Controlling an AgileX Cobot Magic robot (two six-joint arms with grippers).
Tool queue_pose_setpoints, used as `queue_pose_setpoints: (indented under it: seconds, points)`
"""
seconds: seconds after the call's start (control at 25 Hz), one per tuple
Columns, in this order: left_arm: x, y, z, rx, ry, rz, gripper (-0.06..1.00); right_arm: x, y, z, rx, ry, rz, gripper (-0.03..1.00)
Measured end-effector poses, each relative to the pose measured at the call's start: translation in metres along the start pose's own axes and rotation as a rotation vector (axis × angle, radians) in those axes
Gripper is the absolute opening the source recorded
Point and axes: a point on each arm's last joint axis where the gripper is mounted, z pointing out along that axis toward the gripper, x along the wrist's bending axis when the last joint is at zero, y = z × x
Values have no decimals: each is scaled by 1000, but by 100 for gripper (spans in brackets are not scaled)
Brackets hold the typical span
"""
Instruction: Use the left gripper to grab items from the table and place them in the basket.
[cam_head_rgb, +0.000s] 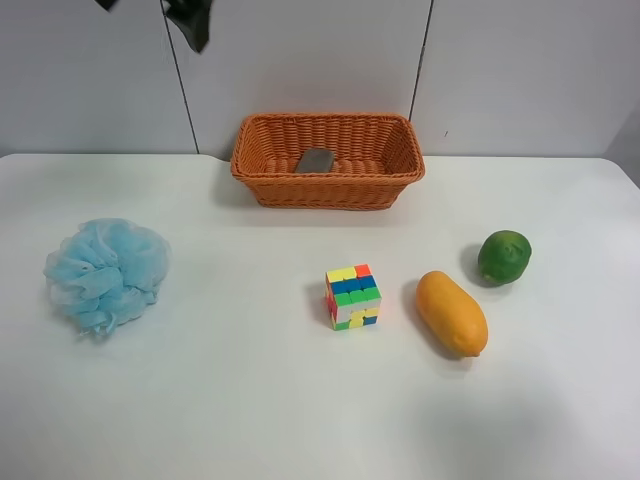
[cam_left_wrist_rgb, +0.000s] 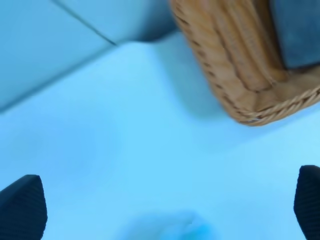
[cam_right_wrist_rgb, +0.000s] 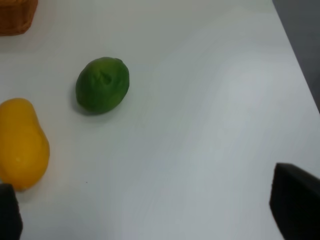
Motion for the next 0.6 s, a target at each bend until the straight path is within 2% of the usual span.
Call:
queue_pose_setpoints:
  seconds: [0.12,0.28,0.48,0.6]
  points:
    - [19,-24,-57,-71,39,-35,99,0,0,0,0,0,0,99]
    - [37,-82,-118,-131,75,-145,99,0,0,0,0,0,0,99]
    - [54,-176,-168,-203,124,-305,99,0,0,0,0,0,0,99]
    - [62,-231,-187,-241,201,-405,99,0,0,0,0,0,0,99]
